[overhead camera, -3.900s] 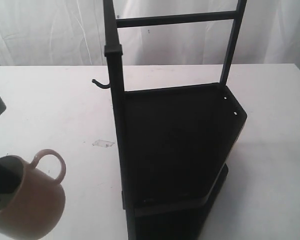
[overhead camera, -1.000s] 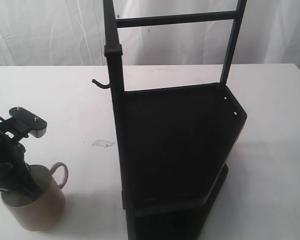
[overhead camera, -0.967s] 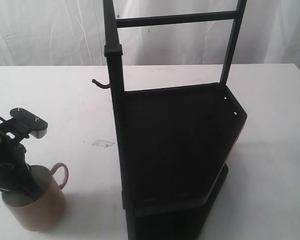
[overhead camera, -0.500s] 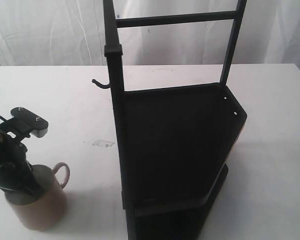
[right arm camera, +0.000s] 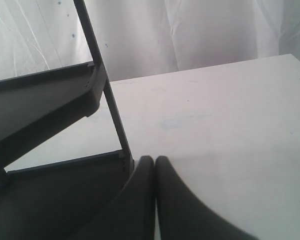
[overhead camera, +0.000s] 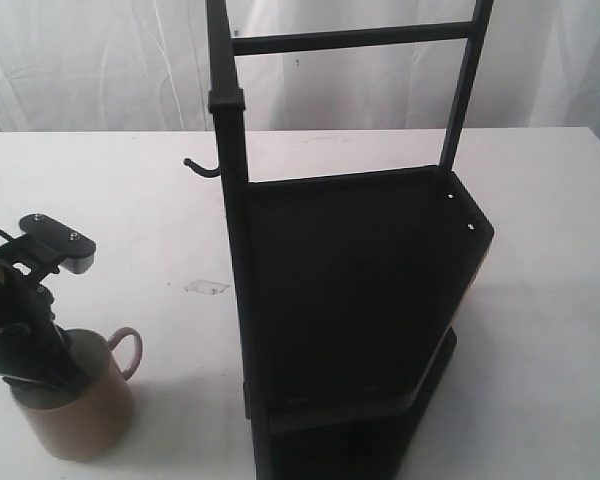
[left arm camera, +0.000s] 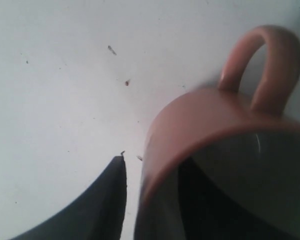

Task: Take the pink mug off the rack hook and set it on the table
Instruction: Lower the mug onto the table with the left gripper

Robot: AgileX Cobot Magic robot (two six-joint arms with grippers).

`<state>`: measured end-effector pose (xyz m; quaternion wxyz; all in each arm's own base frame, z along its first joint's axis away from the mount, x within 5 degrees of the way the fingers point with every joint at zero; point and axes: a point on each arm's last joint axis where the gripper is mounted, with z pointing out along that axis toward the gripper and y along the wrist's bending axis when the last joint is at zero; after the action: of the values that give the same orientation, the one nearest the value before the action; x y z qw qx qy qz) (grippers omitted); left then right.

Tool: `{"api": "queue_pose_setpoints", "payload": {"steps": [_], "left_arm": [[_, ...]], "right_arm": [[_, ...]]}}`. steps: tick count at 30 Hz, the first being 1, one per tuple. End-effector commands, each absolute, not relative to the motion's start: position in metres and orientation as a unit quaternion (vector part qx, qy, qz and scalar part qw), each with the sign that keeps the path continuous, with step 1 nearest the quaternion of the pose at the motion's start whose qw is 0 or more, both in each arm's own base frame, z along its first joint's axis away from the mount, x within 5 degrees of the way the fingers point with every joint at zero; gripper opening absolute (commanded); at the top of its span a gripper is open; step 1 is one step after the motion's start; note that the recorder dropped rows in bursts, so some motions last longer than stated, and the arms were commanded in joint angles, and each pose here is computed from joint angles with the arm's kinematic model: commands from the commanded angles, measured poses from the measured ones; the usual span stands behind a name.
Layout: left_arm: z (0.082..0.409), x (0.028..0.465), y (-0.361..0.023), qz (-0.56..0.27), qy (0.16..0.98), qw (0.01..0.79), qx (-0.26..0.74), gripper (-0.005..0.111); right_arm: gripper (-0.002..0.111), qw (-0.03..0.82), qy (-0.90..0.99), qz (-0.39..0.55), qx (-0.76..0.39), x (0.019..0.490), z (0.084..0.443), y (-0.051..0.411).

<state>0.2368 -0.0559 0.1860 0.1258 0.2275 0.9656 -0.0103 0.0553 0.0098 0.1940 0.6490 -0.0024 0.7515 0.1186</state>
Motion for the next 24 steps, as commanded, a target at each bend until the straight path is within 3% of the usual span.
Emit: {"api": "queue_pose_setpoints", "payload": {"steps": [1,24], "left_arm": [[0.196,0.232,-0.056,-0.018,0.967,0.131,0.216,0.04],[0.22,0.215,-0.056,-0.044,0.968,0.144,0.2,0.04]], "right_arm": [[0.0,0.653,0.749,0.117,-0.004,0.055,0.194,0.01],[0.0,0.653,0.749,0.117,-0.004,0.055,0.194,0.01]]}}
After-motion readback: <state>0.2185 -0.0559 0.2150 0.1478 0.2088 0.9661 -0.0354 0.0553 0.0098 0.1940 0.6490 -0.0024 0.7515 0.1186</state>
